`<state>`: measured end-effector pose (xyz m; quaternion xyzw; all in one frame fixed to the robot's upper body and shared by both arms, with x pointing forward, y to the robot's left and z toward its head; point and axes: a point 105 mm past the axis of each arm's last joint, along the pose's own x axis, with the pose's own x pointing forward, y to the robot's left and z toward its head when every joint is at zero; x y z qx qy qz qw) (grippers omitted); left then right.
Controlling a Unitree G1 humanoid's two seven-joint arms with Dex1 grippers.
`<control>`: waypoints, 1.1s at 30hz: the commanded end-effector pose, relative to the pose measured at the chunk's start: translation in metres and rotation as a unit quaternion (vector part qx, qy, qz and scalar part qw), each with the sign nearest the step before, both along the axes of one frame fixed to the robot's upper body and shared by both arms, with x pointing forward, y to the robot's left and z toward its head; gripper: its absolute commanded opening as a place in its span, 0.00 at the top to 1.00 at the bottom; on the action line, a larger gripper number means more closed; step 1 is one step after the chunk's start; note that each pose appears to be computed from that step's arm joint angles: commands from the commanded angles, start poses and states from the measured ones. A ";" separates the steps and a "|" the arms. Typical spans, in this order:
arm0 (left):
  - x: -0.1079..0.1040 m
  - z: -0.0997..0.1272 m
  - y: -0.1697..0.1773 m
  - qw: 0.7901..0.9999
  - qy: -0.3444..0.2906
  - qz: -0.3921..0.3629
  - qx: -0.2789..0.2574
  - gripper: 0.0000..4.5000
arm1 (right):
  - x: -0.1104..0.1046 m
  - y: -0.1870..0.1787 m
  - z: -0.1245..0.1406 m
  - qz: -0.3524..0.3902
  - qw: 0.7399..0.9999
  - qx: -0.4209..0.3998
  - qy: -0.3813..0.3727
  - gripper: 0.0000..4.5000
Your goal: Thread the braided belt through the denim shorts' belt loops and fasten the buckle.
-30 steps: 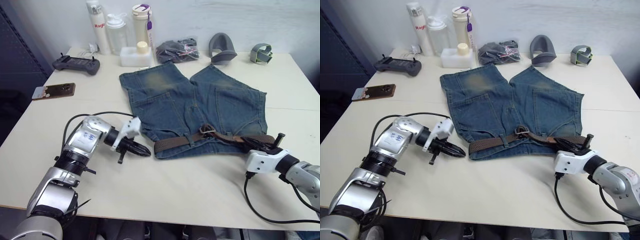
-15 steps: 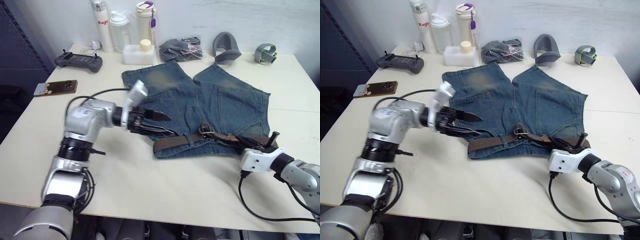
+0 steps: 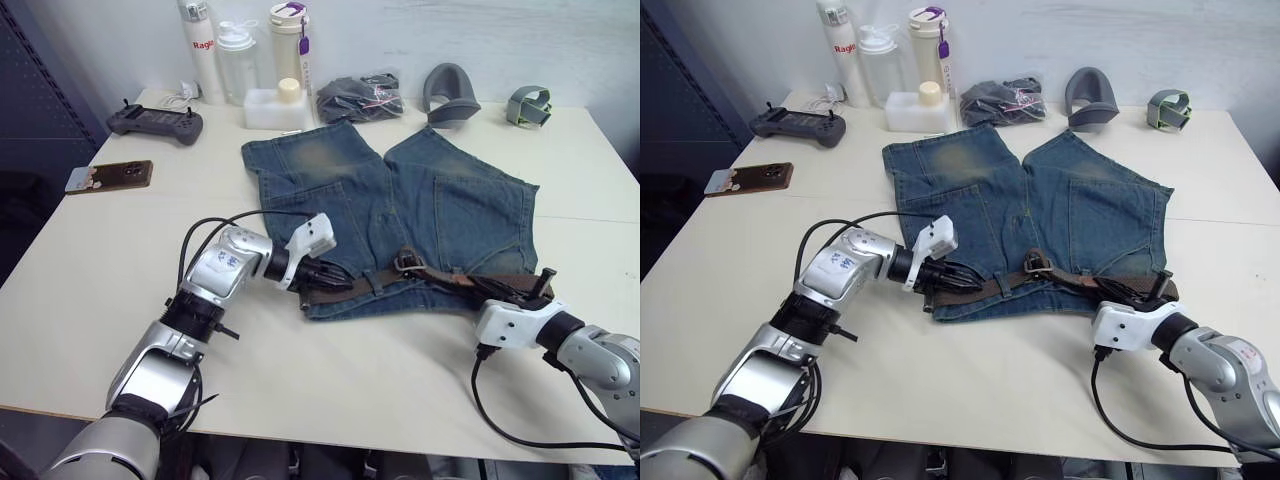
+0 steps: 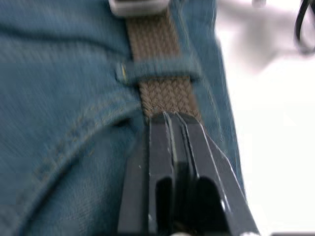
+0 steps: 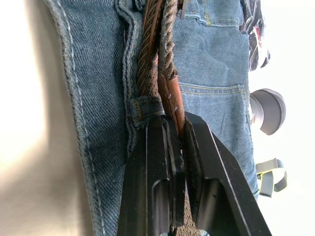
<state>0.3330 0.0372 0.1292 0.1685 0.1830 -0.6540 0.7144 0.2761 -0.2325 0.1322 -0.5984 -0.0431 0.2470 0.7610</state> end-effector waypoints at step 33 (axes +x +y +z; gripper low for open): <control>-0.053 -0.159 0.108 0.950 -0.011 -0.038 0.310 0.99 | -0.017 -0.084 -0.011 -0.044 0.983 -0.178 -0.030 1.00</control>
